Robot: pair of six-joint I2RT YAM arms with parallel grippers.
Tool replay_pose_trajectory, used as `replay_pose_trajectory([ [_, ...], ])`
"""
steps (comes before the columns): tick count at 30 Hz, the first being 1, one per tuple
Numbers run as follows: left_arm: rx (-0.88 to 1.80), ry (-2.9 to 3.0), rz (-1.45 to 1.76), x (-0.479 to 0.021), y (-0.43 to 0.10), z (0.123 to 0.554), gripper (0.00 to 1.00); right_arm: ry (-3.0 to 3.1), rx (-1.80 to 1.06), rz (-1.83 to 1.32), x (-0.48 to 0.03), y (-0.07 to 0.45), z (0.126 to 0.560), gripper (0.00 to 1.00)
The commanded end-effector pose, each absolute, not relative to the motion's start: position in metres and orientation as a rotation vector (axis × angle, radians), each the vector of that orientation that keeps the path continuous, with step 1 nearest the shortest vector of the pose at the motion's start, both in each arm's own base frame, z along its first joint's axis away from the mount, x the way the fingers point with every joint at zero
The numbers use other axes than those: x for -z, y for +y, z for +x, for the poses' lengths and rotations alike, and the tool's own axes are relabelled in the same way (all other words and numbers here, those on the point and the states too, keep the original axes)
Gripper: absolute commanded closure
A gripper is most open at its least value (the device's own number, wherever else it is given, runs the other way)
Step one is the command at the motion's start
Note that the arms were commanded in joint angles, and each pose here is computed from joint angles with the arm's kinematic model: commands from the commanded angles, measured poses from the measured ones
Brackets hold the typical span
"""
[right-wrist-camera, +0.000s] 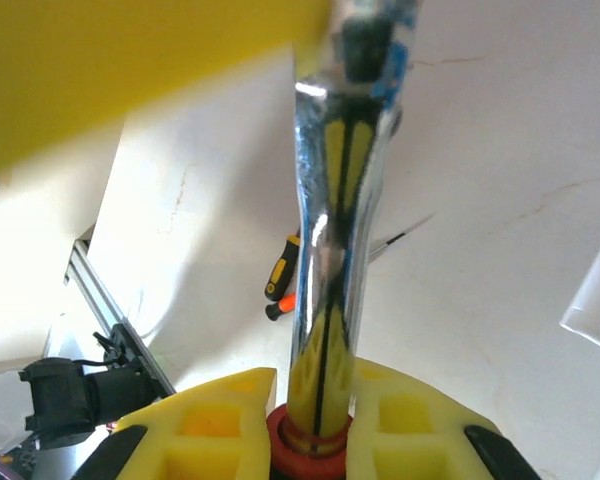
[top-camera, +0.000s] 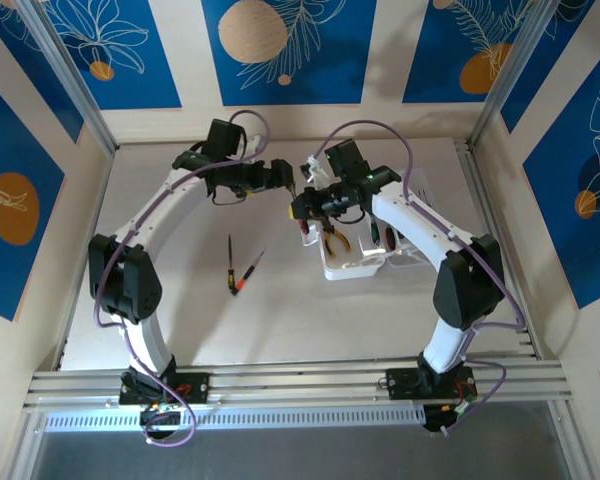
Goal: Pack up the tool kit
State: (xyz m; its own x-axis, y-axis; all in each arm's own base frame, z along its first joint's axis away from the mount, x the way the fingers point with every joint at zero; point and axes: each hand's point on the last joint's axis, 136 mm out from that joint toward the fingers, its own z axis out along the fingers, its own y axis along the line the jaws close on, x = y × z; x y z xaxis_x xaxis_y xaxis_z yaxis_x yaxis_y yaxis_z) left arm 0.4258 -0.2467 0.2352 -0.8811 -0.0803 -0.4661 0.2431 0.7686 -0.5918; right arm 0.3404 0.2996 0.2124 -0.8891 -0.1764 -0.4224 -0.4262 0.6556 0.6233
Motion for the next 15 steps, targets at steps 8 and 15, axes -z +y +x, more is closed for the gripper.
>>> replay_pose_trajectory([
  [8,0.381,2.676,-0.006,-0.188,-0.130,0.404,0.00,2.725,-0.549,-0.319,-0.180,0.179,0.340,1.00],
  [15,0.278,2.795,-0.025,-0.142,-0.113,0.375,0.00,2.822,-0.292,-0.273,-0.147,0.129,0.339,1.00],
])
